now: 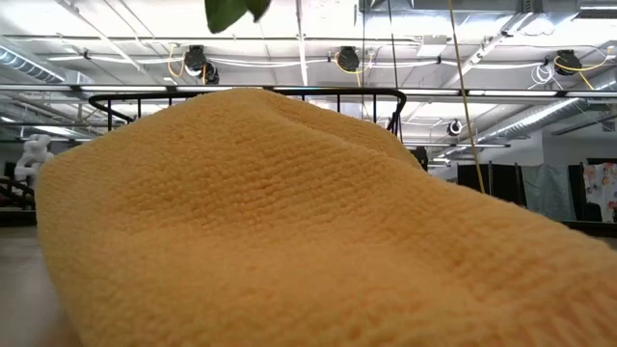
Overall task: Sort microfiber towel by color & place in baskets
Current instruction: Put the green microfiber cloth into the black wire basket
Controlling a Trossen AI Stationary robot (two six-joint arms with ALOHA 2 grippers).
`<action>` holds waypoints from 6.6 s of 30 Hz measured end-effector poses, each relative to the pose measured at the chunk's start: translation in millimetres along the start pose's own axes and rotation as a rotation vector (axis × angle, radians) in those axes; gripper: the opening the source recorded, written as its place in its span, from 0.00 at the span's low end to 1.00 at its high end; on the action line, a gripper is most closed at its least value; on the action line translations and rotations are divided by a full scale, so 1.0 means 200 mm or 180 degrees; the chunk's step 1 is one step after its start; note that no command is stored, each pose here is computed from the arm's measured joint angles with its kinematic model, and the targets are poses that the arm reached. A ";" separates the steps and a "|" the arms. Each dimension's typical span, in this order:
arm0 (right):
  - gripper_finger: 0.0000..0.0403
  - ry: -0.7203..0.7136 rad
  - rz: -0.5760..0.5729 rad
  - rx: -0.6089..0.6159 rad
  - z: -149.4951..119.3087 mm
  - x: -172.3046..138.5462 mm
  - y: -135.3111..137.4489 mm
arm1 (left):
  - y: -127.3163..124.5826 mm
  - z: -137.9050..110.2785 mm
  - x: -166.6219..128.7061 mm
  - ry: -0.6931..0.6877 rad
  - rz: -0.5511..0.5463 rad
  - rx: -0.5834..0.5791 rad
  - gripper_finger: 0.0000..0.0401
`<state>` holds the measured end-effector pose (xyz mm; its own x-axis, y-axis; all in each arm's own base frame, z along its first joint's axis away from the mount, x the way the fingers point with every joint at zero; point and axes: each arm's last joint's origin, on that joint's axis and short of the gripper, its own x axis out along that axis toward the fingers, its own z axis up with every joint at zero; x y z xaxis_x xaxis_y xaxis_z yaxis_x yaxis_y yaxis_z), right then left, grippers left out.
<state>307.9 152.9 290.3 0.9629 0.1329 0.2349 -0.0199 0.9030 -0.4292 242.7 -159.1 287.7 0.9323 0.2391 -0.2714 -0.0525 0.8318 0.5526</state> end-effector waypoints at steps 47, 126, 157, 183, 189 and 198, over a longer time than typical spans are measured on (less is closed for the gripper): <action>0.02 0.0056 -0.0179 0.0125 -0.04 0.02 -0.05 | -0.12 -0.03 0.10 0.0190 0.0557 0.0603 0.54; 0.68 0.1315 -0.0953 0.0790 -0.30 0.04 -0.08 | 0.17 -0.34 0.17 0.1595 0.0577 -0.0422 0.58; 0.01 0.2228 -0.0832 0.1692 -0.56 0.26 -0.31 | 0.22 -0.22 -0.06 0.1072 0.0482 -0.0770 0.89; 0.37 0.3508 -0.0613 0.1641 -0.55 0.46 -0.38 | 0.21 -0.19 -0.15 0.0890 0.0490 -0.0703 0.89; 0.50 0.3586 -0.0591 0.1552 -0.47 0.47 -0.37 | 0.21 -0.18 -0.15 0.0878 0.0491 -0.0718 0.89; 0.30 0.4022 -0.0621 0.1549 -0.80 0.47 -0.34 | 0.21 -0.19 -0.15 0.0885 0.0510 -0.0688 0.89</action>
<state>443.0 38.0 202.4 0.5433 -0.2353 -0.8059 0.3042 0.9499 -0.0723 199.6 -112.1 289.8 0.7751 0.4767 -0.4148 -0.2916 0.8521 0.4346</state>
